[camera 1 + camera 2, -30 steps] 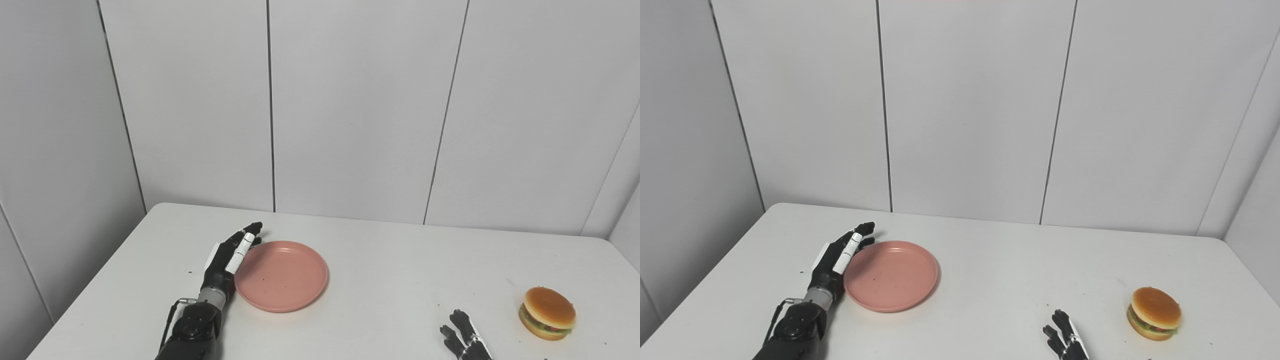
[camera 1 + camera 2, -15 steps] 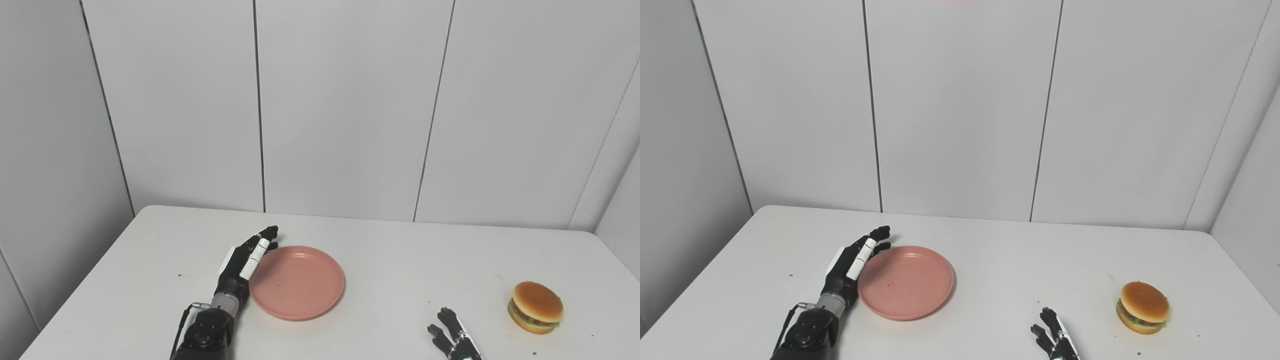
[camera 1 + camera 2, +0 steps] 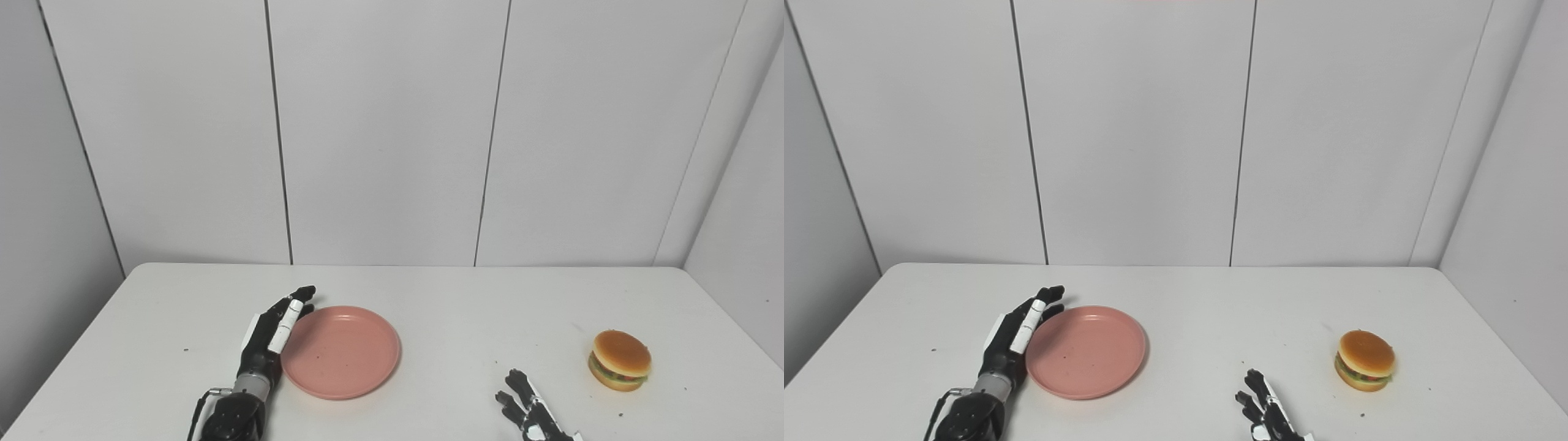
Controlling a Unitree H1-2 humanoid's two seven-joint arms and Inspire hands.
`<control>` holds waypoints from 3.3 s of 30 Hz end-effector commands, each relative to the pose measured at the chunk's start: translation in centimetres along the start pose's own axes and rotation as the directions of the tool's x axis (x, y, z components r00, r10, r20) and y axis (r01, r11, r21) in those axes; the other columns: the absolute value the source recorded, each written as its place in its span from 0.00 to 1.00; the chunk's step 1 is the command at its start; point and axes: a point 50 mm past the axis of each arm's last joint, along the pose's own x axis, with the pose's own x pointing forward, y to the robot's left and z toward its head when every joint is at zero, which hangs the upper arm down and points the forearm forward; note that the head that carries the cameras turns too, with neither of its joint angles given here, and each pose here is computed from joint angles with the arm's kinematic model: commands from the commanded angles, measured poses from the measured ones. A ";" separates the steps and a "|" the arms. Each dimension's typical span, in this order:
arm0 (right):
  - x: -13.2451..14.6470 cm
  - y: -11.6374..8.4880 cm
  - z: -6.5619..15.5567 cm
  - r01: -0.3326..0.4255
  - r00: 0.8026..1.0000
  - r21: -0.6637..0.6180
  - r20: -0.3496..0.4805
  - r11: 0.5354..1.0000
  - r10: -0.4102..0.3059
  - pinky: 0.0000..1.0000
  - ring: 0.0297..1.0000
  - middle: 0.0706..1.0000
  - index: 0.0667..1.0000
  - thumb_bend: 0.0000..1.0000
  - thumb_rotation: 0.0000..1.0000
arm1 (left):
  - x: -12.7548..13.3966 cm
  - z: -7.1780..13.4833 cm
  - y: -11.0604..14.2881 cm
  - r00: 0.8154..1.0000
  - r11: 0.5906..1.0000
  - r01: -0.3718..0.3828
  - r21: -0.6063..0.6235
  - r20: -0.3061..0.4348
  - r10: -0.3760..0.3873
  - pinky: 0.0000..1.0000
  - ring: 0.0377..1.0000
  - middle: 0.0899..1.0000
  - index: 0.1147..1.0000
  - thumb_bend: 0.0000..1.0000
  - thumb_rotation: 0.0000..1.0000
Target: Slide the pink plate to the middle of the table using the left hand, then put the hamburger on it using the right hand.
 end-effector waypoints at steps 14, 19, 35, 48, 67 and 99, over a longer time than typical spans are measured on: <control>0.0 4.5 -1.2 -0.027 0.995 0.035 -0.096 0.999 0.031 0.91 0.90 0.95 0.95 0.77 1.00 | 0.1 2.4 -2.3 0.998 0.998 0.038 -0.059 0.043 -0.035 1.00 0.86 0.88 0.67 0.84 0.86; 0.3 5.1 -0.9 -0.036 0.995 0.025 -0.087 0.999 0.038 0.90 0.90 0.95 0.95 0.77 1.00 | -0.1 2.8 -2.9 0.999 0.996 0.042 -0.074 0.034 -0.040 1.00 0.87 0.89 0.68 0.85 0.85; 1.3 7.1 -0.6 -0.037 0.995 0.009 -0.087 0.999 0.037 0.93 0.92 0.97 0.95 0.79 1.00 | -0.3 2.8 -3.4 0.996 0.995 0.083 -0.059 0.034 -0.081 1.00 0.87 0.85 0.68 0.81 0.88; 0.9 6.4 -0.2 -0.022 0.999 -0.069 -0.051 0.997 0.018 0.88 0.90 0.96 0.95 0.73 1.00 | -1.0 2.3 -4.3 0.996 0.995 0.083 -0.059 0.023 -0.082 0.99 0.86 0.85 0.67 0.80 0.87; 4.7 0.9 11.6 0.260 0.947 -0.701 0.319 0.664 -0.034 0.65 0.75 0.79 0.79 0.68 0.76 | -1.1 2.4 -5.3 0.994 0.990 0.107 -0.086 0.007 -0.107 0.98 0.86 0.84 0.67 0.83 0.87; 13.1 -13.8 13.0 0.258 0.965 -0.964 0.254 0.065 -0.060 0.77 0.75 0.75 0.71 0.76 0.79 | -1.2 2.8 -5.4 0.993 0.990 0.114 -0.088 0.007 -0.114 0.95 0.86 0.85 0.68 0.83 0.88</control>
